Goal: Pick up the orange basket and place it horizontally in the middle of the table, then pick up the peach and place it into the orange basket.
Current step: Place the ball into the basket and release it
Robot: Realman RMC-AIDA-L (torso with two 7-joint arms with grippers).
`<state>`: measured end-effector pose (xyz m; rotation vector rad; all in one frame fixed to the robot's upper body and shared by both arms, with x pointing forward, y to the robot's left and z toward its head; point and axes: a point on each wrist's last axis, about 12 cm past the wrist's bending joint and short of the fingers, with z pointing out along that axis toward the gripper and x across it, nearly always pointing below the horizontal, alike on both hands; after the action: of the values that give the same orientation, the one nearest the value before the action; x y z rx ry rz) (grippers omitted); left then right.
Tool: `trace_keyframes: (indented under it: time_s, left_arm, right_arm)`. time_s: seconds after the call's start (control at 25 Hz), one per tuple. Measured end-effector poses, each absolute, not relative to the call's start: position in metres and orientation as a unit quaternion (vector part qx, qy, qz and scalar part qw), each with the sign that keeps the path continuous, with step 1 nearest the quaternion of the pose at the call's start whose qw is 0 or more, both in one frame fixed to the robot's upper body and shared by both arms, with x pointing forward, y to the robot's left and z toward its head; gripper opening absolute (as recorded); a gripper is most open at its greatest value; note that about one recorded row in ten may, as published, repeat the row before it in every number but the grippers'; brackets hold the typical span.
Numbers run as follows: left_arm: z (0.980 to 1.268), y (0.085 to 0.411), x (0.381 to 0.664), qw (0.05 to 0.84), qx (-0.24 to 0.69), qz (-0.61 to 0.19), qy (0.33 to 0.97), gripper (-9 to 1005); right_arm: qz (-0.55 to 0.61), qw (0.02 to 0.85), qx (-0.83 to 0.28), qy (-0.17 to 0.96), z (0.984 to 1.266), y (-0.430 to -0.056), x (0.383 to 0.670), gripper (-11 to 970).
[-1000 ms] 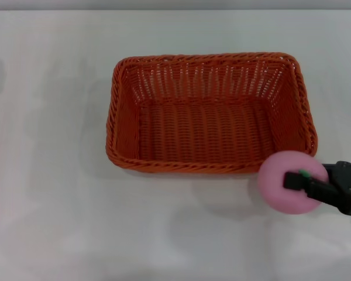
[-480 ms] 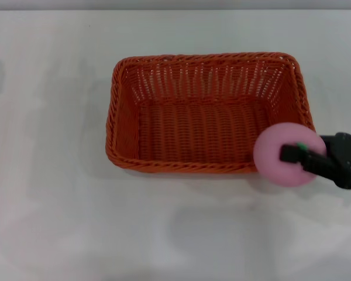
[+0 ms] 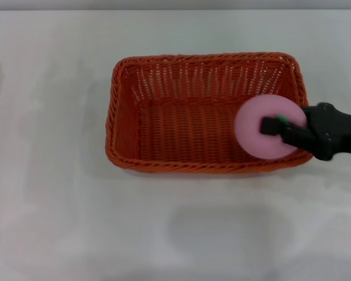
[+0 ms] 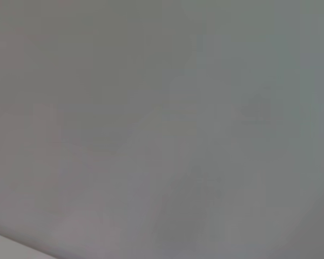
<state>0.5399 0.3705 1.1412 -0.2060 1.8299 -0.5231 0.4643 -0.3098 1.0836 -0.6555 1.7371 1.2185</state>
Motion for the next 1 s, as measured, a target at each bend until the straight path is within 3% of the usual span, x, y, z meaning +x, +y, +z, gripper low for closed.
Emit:
trace_keyframes:
  time_s: [0.8, 1.0]
  left_arm:
    - [1.135, 0.373, 0.539, 0.574, -0.084, -0.214, 0.785, 429]
    - [1.135, 0.373, 0.538, 0.58, -0.084, -0.218, 0.78, 429]
  right_arm:
    - [0.43, 0.467, -0.306, 0.709, 1.097, -0.258, 0.538, 281]
    - [0.424, 0.464, -0.306, 0.715, 1.095, -0.253, 0.544, 288]
